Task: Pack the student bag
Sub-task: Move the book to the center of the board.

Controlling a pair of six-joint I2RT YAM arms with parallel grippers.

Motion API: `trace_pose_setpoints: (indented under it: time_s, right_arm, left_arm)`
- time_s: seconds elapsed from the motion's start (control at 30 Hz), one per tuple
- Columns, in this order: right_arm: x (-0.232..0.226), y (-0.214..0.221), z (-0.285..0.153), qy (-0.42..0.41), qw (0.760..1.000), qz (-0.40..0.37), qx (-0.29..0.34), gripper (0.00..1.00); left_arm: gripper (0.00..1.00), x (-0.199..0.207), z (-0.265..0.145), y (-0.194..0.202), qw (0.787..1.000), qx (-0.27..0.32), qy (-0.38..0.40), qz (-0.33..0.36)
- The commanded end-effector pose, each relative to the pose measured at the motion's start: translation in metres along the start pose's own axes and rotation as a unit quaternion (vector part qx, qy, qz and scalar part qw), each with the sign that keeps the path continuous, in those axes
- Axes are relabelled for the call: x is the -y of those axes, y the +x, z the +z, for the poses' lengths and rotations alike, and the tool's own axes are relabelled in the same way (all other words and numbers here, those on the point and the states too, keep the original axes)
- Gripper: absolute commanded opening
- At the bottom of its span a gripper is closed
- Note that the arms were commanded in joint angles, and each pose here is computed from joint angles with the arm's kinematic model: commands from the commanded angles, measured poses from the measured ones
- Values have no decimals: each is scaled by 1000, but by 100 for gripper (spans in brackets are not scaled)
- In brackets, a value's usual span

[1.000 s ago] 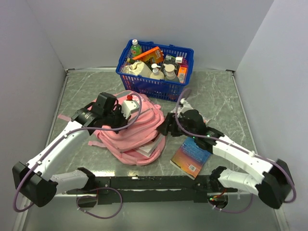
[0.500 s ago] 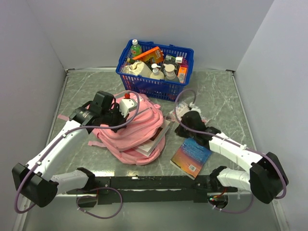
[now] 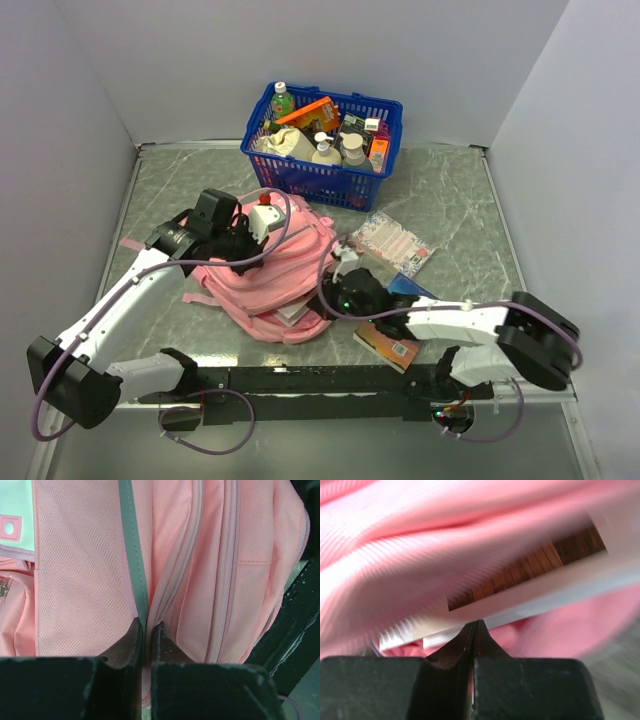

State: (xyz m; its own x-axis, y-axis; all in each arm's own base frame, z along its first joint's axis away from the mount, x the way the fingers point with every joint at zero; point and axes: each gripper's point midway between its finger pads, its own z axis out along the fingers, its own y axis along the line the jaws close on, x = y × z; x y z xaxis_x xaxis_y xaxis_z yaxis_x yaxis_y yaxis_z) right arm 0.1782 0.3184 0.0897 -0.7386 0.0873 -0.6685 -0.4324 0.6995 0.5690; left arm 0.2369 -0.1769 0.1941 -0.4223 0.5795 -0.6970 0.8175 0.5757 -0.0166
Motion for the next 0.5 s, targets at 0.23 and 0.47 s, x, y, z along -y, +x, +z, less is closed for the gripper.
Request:
trace_pose_setpoints:
  time_s: [0.23, 0.47]
  right_arm:
    - [-134, -51, 57, -182, 979, -68, 55, 0]
    - [-74, -85, -9, -78, 984, -75, 139, 0]
  left_arm:
    - [1, -35, -16, -57, 994, 87, -72, 10]
    - [1, -38, -14, -46, 993, 75, -85, 22]
